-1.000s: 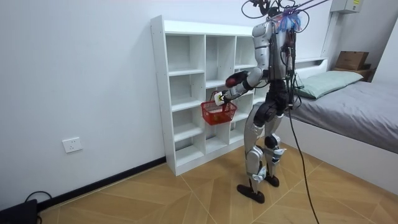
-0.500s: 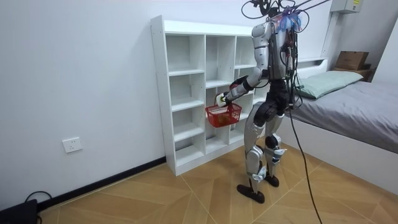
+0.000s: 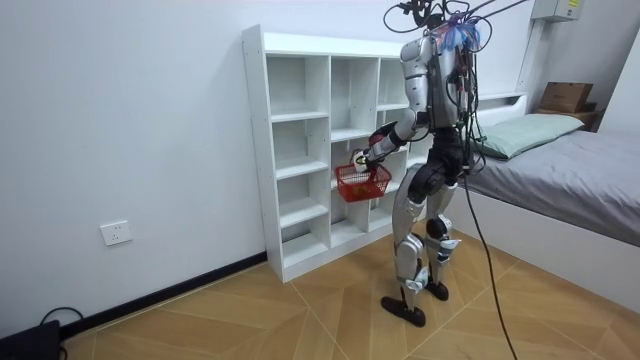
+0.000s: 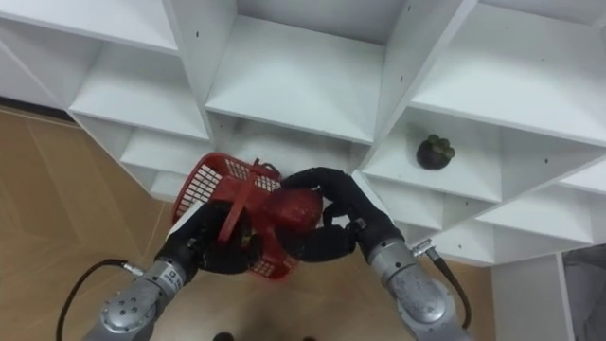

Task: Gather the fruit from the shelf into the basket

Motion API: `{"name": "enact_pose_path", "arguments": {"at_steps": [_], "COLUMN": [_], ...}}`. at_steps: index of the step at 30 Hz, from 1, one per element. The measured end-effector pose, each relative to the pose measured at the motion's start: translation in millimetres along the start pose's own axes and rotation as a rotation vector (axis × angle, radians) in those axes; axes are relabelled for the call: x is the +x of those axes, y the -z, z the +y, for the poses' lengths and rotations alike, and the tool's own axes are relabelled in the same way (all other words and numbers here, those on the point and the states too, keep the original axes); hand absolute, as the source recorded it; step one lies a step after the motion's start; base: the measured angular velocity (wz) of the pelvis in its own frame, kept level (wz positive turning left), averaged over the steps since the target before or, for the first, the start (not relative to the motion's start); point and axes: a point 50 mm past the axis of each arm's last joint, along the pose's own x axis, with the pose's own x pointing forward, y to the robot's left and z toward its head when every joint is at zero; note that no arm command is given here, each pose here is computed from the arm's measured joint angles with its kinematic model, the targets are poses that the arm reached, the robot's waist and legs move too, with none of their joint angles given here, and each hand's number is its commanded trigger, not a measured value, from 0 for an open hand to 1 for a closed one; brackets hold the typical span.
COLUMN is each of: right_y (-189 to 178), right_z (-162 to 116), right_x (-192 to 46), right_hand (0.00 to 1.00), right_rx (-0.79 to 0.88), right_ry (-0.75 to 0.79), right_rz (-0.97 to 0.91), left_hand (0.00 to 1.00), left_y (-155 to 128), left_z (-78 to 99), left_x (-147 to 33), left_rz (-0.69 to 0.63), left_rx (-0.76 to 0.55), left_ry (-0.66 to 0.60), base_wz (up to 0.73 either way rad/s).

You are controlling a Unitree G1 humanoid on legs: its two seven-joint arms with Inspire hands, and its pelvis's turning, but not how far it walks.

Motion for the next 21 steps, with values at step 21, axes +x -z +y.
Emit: {"name": "enact_pose_path", "arguments": {"at_steps": [21], "right_y": [5.5], "right_z": [9.9], "right_x": [-12.5], "right_hand": [1.0], "right_rx": [-0.131], "right_ry": [-0.041], "right_rz": [0.039], "left_hand": [1.0], "left_y": [-4.4], "left_z": [-5.2], "left_x": [-2.5], "left_rz": [-0.011], "left_rx": [0.024], "left_ry": [0.082], "base_wz": [0.0]}}
